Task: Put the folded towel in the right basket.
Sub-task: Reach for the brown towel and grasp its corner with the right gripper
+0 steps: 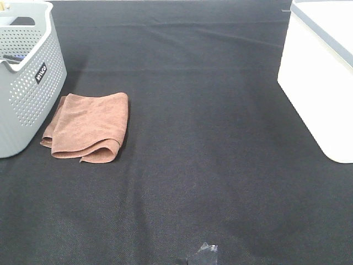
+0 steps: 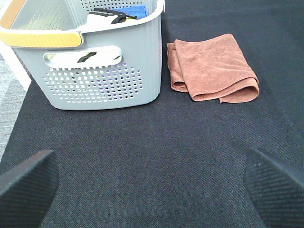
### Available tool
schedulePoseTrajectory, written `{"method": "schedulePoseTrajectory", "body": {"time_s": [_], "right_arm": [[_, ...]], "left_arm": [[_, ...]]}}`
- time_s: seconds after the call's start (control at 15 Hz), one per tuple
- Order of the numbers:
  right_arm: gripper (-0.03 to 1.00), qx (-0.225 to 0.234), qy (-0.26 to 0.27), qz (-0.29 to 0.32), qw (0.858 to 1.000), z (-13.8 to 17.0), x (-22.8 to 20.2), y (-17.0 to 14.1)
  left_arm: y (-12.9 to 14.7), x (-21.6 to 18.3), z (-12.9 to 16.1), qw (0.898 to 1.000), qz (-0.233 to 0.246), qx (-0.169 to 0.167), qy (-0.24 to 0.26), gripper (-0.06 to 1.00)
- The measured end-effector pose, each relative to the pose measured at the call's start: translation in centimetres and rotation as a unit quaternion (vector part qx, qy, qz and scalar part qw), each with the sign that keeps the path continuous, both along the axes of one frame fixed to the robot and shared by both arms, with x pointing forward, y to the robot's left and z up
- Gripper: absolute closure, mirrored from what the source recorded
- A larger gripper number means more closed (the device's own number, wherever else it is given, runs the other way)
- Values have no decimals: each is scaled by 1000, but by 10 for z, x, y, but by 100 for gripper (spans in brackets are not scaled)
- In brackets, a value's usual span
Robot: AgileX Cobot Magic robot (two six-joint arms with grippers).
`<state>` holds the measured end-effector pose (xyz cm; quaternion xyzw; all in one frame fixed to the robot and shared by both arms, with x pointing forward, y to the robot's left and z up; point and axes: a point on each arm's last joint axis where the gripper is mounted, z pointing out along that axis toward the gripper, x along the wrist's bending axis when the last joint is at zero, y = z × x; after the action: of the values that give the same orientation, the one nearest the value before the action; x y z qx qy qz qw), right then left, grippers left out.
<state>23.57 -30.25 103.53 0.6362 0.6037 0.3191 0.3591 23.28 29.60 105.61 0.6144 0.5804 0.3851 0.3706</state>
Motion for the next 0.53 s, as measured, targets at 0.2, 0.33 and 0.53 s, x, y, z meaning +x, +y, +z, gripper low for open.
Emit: {"method": "schedulePoseTrajectory", "body": {"time_s": [0.2, 0.33, 0.53], "right_arm": [[2, 0, 0, 0, 1000, 0, 0, 0], [2, 0, 0, 0, 1000, 0, 0, 0], [2, 0, 0, 0, 1000, 0, 0, 0]], "left_arm": [[0, 0, 0, 1000, 0, 0, 0, -5], [0, 0, 0, 1000, 0, 0, 0, -5], [0, 0, 0, 1000, 0, 0, 0, -5]]}}
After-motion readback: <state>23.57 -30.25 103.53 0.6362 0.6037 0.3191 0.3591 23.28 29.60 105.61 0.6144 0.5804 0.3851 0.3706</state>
